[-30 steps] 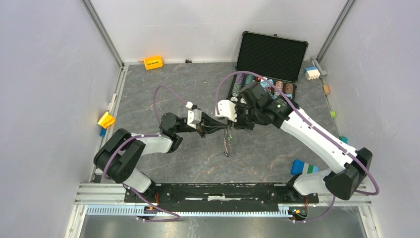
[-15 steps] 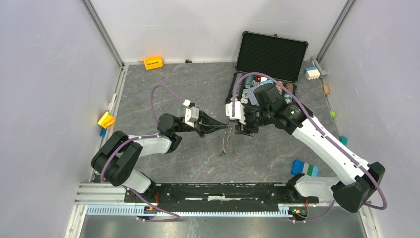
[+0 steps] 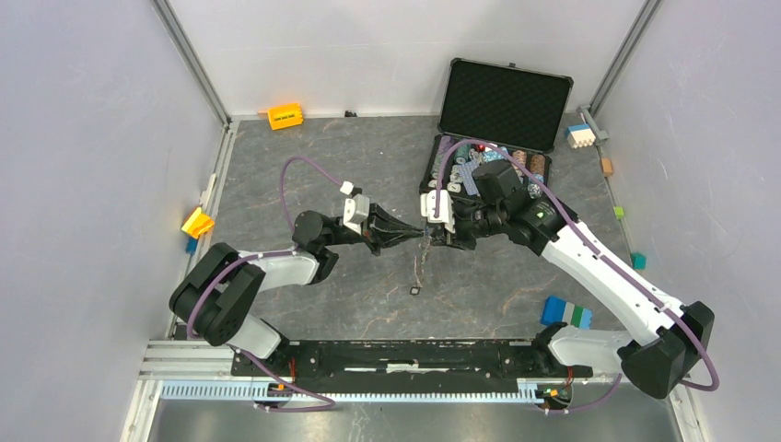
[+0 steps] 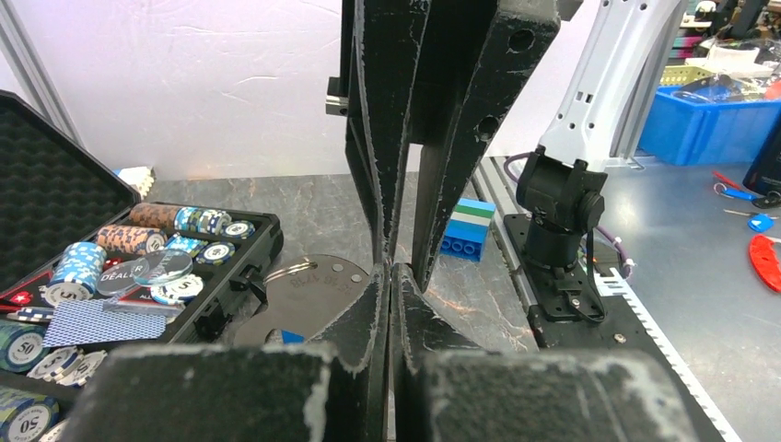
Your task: Put the keys on the keyring
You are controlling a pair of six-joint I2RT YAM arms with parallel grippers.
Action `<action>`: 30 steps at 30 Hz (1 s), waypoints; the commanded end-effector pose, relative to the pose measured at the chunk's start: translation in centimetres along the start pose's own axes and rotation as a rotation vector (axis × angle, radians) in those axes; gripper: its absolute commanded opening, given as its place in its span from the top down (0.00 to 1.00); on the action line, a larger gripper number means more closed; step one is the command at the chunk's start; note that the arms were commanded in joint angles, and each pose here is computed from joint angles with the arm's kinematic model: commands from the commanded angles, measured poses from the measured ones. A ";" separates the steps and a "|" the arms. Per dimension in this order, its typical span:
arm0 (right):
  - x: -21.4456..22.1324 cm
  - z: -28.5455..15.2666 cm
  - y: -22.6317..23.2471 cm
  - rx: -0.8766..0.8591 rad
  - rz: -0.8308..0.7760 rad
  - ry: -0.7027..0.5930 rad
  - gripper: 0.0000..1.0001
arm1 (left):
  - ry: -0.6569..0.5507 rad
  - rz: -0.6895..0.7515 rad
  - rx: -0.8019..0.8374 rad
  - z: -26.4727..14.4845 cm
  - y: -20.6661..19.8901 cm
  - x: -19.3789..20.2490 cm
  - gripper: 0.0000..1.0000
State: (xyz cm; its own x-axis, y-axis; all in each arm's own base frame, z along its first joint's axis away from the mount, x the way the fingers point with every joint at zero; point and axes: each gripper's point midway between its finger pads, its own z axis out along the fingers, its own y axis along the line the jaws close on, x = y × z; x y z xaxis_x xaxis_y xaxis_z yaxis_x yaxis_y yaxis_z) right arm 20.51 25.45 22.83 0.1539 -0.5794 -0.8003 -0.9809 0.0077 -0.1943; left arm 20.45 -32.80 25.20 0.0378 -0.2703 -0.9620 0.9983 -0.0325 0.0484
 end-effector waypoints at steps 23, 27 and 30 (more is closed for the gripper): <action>0.0 1.7 -0.6 -0.009 0.040 -0.053 1.00 | -0.097 0.011 -0.080 0.7 1.3 -2.9 0.98; -0.1 2.0 -0.6 -0.005 0.045 -0.077 1.00 | -0.105 0.001 -0.099 0.7 1.7 -3.0 0.98; -0.1 2.4 -0.4 -0.011 0.057 -0.096 1.00 | -0.104 -0.010 -0.117 0.7 1.9 -2.8 0.98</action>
State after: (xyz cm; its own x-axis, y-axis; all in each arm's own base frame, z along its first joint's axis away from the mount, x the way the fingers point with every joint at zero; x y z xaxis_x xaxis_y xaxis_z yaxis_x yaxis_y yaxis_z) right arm 21.98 26.51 21.83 0.1249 -0.5436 -0.8300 -0.9822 0.0508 -0.1811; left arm 21.66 -32.84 25.40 -0.0077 -0.2870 -0.9579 0.9994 0.0297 -0.0169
